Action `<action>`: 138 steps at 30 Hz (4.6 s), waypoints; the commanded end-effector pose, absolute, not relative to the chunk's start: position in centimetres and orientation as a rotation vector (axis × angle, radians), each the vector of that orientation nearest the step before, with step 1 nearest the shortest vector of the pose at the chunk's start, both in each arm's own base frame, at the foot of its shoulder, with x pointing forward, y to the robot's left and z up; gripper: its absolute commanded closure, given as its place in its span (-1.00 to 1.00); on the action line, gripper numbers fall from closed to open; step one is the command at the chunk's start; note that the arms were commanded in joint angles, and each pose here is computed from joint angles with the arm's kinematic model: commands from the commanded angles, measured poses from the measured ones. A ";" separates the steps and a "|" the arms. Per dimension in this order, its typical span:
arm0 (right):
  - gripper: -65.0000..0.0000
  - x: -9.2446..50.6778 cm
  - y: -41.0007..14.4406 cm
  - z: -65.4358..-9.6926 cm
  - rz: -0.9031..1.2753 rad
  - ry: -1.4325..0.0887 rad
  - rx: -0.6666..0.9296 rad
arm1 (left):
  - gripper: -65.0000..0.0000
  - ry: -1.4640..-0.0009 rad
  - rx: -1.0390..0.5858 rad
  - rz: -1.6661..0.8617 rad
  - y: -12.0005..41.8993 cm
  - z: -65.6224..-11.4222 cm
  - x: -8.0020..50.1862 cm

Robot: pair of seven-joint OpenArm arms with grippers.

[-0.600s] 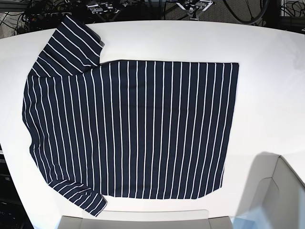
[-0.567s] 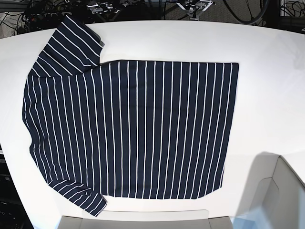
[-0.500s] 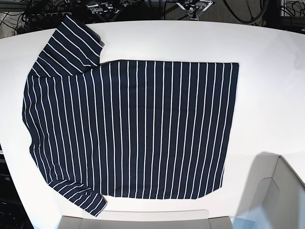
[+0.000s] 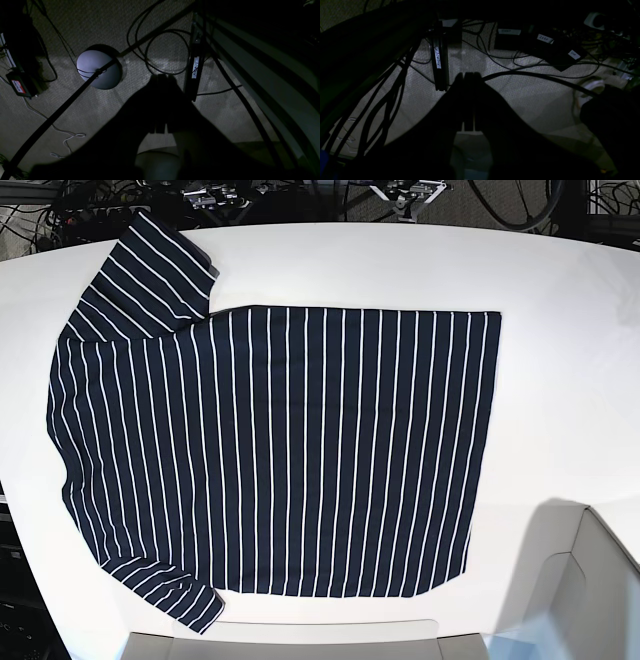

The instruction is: Fold the T-shirt properly

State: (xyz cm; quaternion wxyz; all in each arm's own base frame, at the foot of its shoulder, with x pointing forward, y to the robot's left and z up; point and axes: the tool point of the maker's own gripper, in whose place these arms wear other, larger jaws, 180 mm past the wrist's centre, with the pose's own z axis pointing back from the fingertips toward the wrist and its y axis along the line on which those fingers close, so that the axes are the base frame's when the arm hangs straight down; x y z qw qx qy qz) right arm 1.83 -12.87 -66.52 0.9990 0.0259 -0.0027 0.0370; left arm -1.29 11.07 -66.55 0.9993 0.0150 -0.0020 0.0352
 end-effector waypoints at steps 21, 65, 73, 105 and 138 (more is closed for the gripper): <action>0.99 2.2 -12.8 -66.5 0.066 -0.017 0.056 | 0.99 -0.013 0.038 0.072 11.3 -66.5 -1.2; 0.99 -3.7 -16.7 -48.5 -0.009 -1.086 0.059 | 0.94 -1.331 0.106 0.060 16.8 -43.6 -4.0; 0.97 -1.1 -15.0 -39.5 -0.010 -1.297 0.153 | 0.65 -1.534 0.218 0.070 18.0 -36.4 -1.7; 0.36 6.6 -31.4 -35.1 -0.506 -1.142 0.139 | 0.63 -1.546 0.194 0.051 18.0 -35.0 2.5; 0.36 12.0 -23.4 -41.6 -0.700 -0.934 0.554 | 0.63 -1.553 0.200 0.050 18.2 -34.9 2.7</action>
